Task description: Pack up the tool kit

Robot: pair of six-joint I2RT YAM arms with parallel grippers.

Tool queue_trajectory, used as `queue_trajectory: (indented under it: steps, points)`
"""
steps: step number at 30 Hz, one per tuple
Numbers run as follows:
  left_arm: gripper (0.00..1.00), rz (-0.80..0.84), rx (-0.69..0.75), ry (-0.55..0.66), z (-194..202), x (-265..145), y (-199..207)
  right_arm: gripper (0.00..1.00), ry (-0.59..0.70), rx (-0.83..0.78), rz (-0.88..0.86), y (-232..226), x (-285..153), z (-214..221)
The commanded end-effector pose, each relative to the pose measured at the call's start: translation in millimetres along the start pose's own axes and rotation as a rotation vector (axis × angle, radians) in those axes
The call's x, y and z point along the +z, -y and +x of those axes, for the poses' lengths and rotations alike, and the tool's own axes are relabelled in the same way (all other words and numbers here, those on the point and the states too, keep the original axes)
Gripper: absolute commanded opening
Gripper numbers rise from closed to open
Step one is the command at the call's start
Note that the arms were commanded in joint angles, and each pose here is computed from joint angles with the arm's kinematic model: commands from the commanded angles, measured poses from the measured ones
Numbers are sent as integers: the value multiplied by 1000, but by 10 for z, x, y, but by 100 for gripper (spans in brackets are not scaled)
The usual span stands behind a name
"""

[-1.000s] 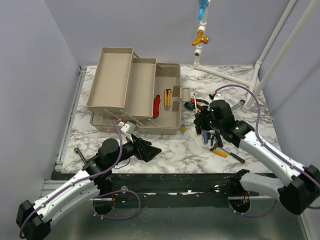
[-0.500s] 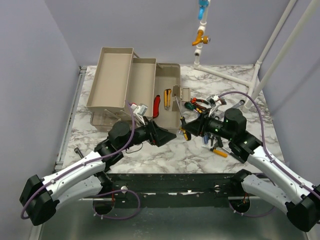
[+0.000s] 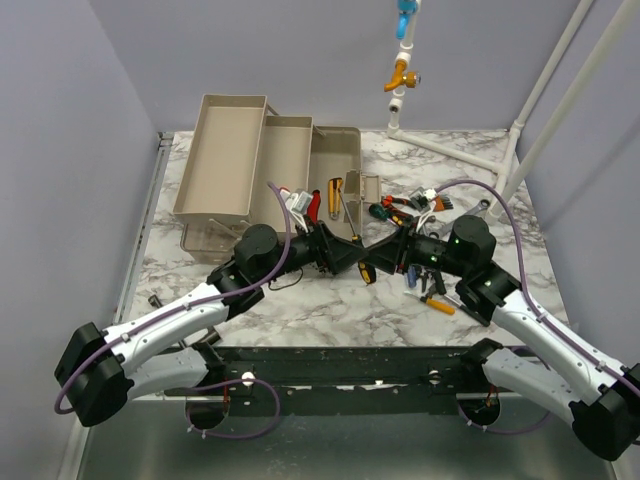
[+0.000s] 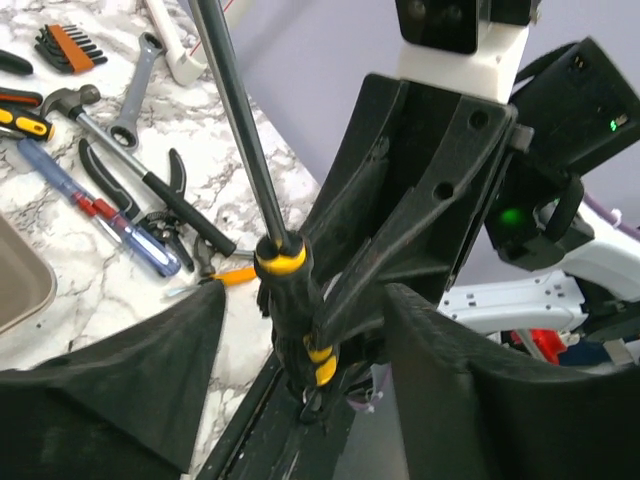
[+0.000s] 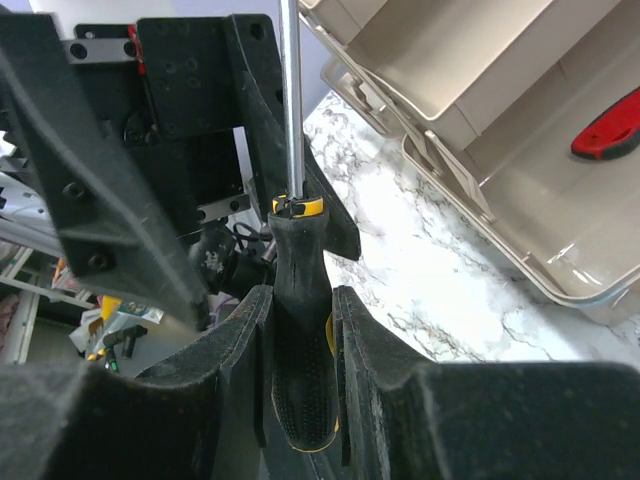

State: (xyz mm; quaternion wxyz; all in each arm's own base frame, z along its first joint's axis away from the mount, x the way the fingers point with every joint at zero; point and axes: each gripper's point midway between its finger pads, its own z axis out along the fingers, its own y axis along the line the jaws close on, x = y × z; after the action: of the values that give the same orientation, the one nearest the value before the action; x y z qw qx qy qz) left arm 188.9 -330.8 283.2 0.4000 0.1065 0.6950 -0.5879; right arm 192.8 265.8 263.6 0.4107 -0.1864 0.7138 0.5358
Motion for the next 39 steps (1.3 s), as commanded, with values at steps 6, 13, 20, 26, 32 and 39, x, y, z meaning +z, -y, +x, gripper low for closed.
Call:
queue_trajectory:
  steps: [6, 13, 20, 26, 32, 39]
  points:
    - [42, -2, 8, 77, -206, 193, 27, 1, 6, -27, -95, -193, -16, -38]
    - [11, -24, 2, 106, -277, 258, -12, 1, -3, -29, -96, -170, -17, 7]
    - [0, -71, 43, 106, -329, 254, -61, 34, 2, -40, -64, -126, -13, -24]
    - [0, -382, 189, 137, -795, -164, -363, 74, 84, -61, 74, 21, -112, -173]
    - [0, -770, 361, 135, -1554, -959, -633, 74, 117, -84, 210, 206, -226, -228]
    - [0, -1210, 469, 43, -2217, -1588, -1055, 74, 125, -28, 563, 799, -348, -314]
